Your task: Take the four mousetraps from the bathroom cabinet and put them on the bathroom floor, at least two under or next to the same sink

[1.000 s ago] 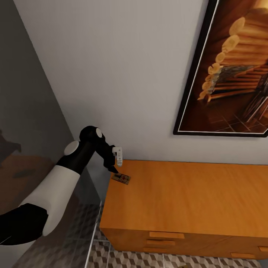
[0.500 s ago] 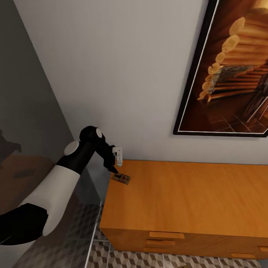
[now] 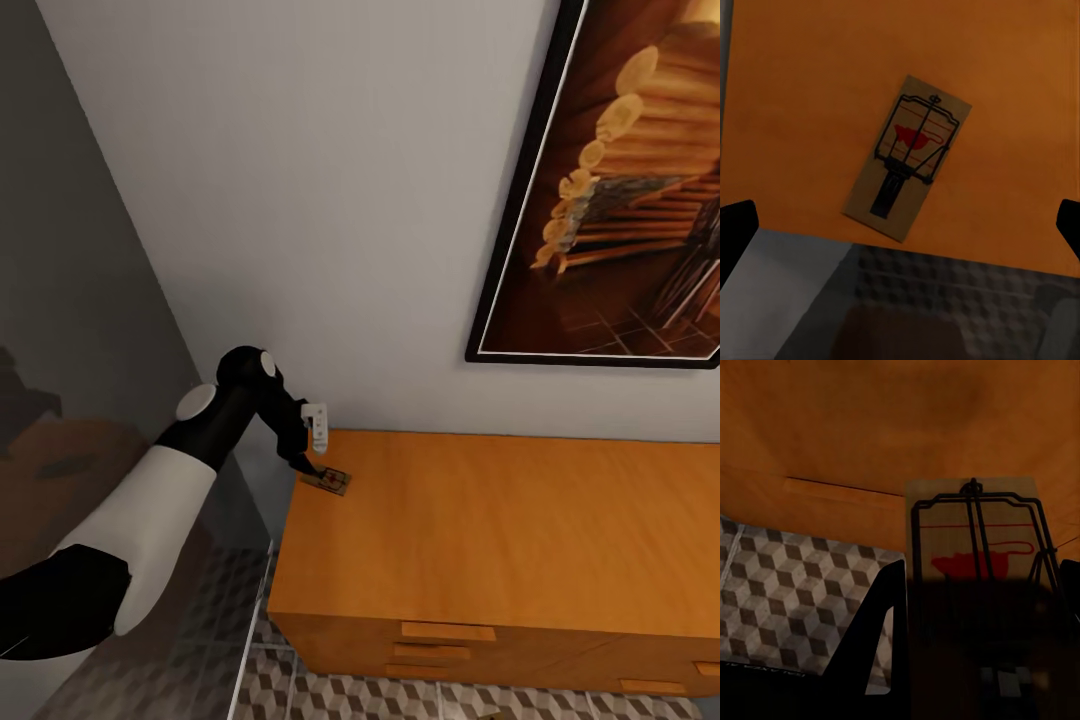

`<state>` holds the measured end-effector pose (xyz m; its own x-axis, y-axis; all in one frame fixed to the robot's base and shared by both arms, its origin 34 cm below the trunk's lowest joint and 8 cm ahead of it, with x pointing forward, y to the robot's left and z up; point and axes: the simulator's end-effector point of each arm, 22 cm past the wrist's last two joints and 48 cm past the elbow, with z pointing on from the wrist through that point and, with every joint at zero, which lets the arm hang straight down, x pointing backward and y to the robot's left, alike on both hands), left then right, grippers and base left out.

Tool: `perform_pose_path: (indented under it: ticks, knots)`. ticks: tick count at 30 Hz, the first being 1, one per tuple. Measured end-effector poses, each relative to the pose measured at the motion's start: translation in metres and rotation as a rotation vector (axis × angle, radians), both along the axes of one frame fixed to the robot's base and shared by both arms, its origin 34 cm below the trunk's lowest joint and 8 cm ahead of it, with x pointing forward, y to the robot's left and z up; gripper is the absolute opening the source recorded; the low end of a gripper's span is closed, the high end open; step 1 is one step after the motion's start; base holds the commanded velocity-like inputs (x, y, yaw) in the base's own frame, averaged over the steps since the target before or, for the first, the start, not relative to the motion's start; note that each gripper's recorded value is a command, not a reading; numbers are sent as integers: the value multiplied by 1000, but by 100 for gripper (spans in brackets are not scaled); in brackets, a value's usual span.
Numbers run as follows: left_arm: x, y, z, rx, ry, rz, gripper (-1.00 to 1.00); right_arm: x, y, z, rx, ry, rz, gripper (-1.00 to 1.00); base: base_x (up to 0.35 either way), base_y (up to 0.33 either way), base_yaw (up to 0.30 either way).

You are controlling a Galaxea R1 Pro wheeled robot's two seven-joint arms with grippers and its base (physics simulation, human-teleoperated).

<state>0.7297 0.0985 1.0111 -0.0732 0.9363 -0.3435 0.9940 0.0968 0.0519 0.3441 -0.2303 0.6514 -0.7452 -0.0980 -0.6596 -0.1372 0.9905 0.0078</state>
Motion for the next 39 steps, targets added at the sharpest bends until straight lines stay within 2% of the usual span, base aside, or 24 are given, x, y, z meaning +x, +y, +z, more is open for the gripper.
perform_pose_path:
  ticks: [39]
  knots:
    - [-3, -2, -24, 1, 48, -1, 100, -11, 1, -7, 1, 32, 0, -100, 0, 0, 0]
